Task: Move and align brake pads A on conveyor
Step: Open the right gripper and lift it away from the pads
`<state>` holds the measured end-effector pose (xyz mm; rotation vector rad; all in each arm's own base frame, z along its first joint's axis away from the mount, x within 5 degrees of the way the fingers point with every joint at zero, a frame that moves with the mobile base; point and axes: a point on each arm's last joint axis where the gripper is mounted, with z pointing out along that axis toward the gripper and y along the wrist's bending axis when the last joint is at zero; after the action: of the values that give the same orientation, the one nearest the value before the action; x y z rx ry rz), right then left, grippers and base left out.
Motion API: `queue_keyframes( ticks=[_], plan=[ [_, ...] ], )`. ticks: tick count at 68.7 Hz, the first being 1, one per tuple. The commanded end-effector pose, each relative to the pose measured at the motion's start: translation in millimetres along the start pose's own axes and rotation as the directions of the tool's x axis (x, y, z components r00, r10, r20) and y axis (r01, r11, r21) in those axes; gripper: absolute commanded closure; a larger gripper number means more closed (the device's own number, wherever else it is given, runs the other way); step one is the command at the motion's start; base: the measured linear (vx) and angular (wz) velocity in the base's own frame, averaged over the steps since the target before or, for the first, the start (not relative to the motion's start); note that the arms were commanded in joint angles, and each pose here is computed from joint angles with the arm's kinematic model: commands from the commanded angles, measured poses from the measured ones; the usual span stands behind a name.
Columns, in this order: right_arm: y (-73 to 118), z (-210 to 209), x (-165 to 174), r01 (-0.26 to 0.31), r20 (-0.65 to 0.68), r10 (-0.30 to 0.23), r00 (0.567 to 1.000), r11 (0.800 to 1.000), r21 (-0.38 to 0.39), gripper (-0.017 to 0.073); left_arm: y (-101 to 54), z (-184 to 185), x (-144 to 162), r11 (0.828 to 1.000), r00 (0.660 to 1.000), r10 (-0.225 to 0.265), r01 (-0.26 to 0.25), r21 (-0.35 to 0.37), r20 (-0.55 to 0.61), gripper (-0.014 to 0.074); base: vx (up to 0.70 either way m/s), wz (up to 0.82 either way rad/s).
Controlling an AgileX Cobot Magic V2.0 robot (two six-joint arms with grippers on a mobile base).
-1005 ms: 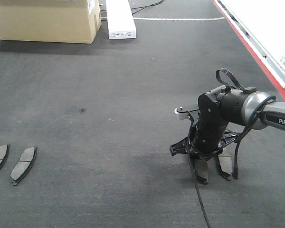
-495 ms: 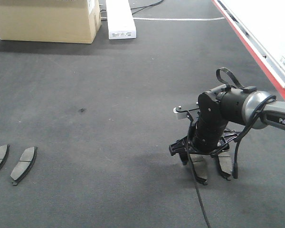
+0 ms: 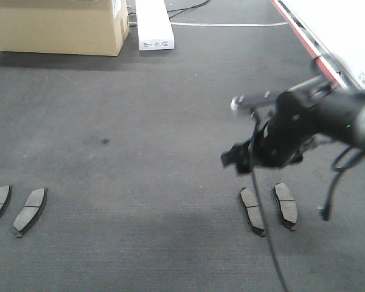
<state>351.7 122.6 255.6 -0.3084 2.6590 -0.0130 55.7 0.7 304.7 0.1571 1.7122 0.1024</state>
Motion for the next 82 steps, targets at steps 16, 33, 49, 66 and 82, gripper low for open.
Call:
queue_keyframes(
  ticks=[16, 33, 49, 66, 82],
  plan=[
    [-30.1, -108, -13, -0.020, 0.369, 0.000, 0.929, 0.999, 0.050, 0.0574, 1.5, -1, -13, 1.000, 0.997, 0.000, 0.001, -0.006, 0.082, 0.0599, 0.00, 0.00],
    [-58.5, -143, 15, -0.097, 0.452, 0.055, 0.890, 0.993, 0.071, 0.0569, 1.5, -1, -13, 1.000, 0.997, 0.000, 0.001, -0.006, 0.082, 0.0599, 0.00, 0.00],
    [-79.4, -153, 79, -0.166, 0.520, 0.094, 0.849, 0.982, 0.093, 0.0566, 1.5, -1, -13, 1.000, 0.997, 0.000, 0.001, -0.006, 0.082, 0.0599, 0.00, 0.00],
    [-76.9, -173, 145, -0.185, 0.640, 0.088, 0.763, 0.979, 0.086, 0.0566, 1.5, -1, -13, 1.000, 0.997, 0.000, 0.001, -0.006, 0.082, 0.0599, 0.00, 0.00],
    [-73.6, -194, 181, -0.204, 0.703, 0.092, 0.705, 0.976, 0.078, 0.0566, 1.5, -1, -13, 1.000, 0.997, 0.000, 0.001, -0.006, 0.082, 0.0599, 0.00, 0.00]
  ],
)
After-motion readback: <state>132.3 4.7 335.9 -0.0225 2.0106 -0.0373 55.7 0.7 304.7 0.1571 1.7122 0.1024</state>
